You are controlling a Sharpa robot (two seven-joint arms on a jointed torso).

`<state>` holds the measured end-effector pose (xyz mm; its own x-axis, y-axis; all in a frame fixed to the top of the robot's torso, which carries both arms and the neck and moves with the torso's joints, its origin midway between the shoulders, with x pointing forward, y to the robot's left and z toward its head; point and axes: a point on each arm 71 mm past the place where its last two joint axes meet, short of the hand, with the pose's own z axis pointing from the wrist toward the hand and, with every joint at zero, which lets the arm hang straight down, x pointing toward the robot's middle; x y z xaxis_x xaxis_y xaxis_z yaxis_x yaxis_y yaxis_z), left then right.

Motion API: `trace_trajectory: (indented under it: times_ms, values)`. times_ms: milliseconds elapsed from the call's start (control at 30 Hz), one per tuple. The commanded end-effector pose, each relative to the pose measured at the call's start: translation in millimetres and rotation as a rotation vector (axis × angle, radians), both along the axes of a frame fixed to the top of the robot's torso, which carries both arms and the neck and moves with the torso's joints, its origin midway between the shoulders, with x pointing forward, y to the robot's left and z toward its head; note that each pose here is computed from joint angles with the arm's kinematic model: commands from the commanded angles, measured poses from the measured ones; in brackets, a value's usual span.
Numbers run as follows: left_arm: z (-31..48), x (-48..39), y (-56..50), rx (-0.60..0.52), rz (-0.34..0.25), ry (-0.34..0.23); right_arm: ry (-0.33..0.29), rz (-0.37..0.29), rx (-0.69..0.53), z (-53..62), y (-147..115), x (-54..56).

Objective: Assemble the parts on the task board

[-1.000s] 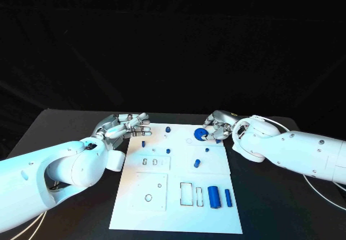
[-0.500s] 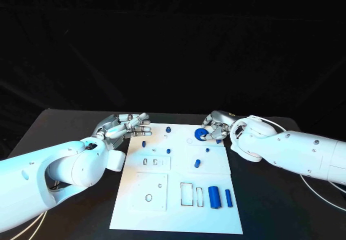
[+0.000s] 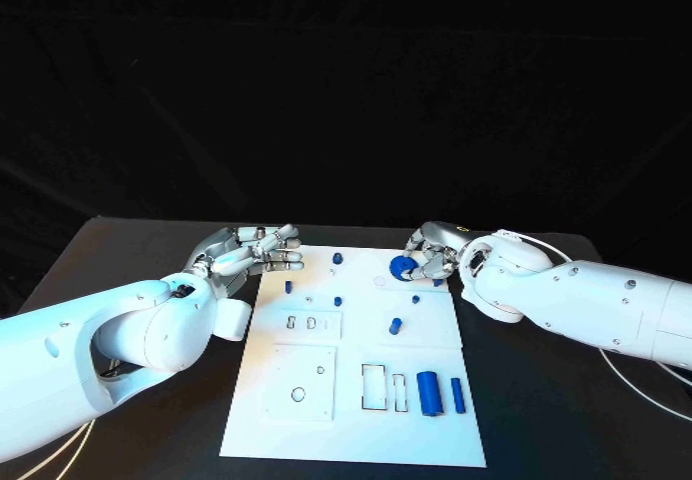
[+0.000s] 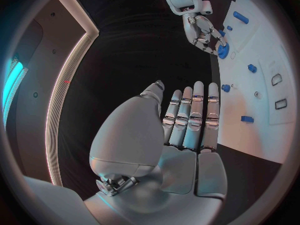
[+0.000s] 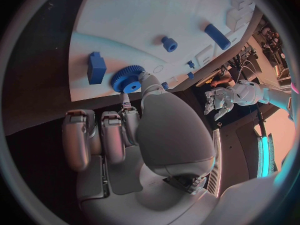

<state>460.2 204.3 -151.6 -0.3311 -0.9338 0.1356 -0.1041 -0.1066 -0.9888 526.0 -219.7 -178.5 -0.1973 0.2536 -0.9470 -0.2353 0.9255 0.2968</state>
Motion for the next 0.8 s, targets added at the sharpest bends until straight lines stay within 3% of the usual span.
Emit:
trace_trajectory:
  times_ms: [33,367,800]
  values:
    - [1.9,-0.4,-2.2,-0.01,-0.015,-0.012,0.036,0.011,-0.042,-6.8,0.8,-1.0]
    - [1.9,-0.4,-1.2,-0.009,-0.012,-0.012,0.032,0.003,-0.045,-8.6,0.7,-0.7]
    - [1.7,-0.1,-0.6,-0.009,-0.012,-0.011,-0.074,-0.016,-0.016,-1.4,4.8,-3.7]
